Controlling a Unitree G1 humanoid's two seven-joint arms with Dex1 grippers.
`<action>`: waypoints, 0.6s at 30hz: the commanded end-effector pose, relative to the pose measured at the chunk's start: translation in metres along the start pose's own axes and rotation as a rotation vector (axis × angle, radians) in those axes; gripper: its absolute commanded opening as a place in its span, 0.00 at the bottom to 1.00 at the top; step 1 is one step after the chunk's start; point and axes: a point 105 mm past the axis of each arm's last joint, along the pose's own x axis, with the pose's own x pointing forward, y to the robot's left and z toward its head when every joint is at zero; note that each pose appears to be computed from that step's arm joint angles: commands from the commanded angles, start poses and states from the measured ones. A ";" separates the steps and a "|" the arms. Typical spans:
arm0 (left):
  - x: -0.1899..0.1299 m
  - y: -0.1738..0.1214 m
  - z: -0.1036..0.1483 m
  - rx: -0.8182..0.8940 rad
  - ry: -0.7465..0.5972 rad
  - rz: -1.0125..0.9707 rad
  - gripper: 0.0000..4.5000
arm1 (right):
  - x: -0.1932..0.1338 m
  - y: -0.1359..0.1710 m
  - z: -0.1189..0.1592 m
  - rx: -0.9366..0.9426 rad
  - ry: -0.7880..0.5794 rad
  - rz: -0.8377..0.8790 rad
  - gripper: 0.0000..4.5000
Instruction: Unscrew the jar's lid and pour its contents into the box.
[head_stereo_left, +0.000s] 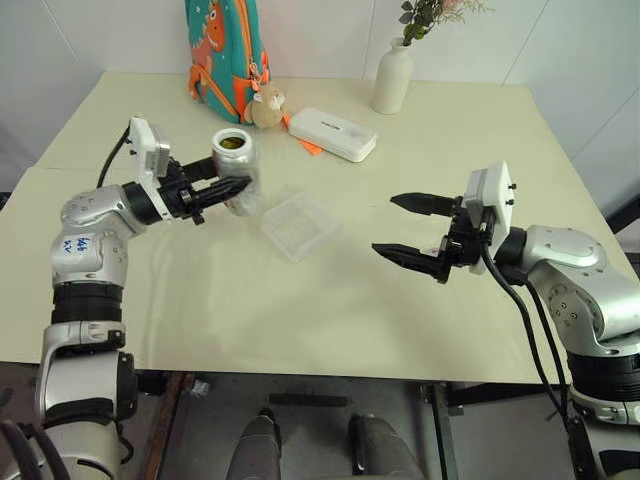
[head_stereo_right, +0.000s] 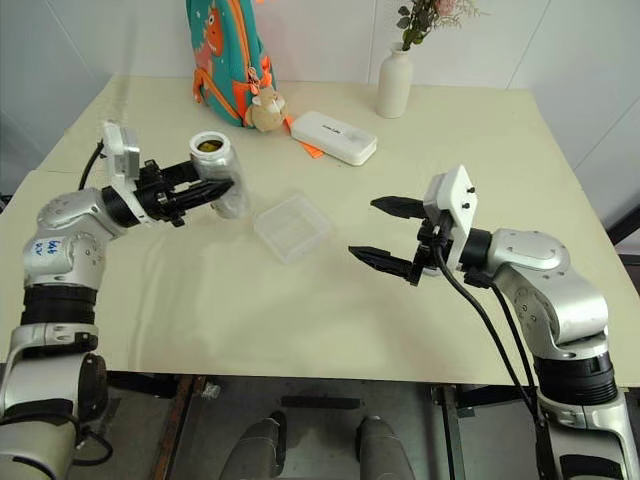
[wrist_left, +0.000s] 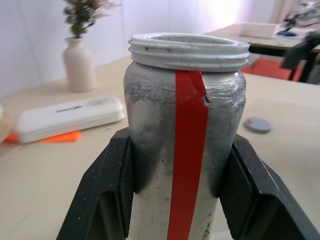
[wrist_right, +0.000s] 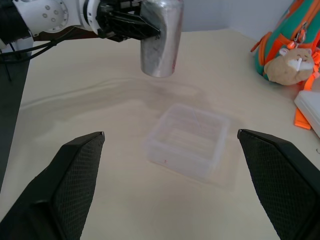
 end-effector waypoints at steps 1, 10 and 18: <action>-0.005 0.023 -0.001 0.084 0.072 0.128 0.42 | 0.004 0.002 0.010 -0.038 -0.037 0.003 1.00; 0.007 0.025 -0.022 0.210 0.198 0.198 0.42 | 0.003 -0.002 0.002 -0.039 -0.023 -0.025 1.00; 0.029 0.023 0.008 0.786 0.243 0.271 0.42 | -0.012 -0.016 -0.009 -0.029 -0.007 -0.127 1.00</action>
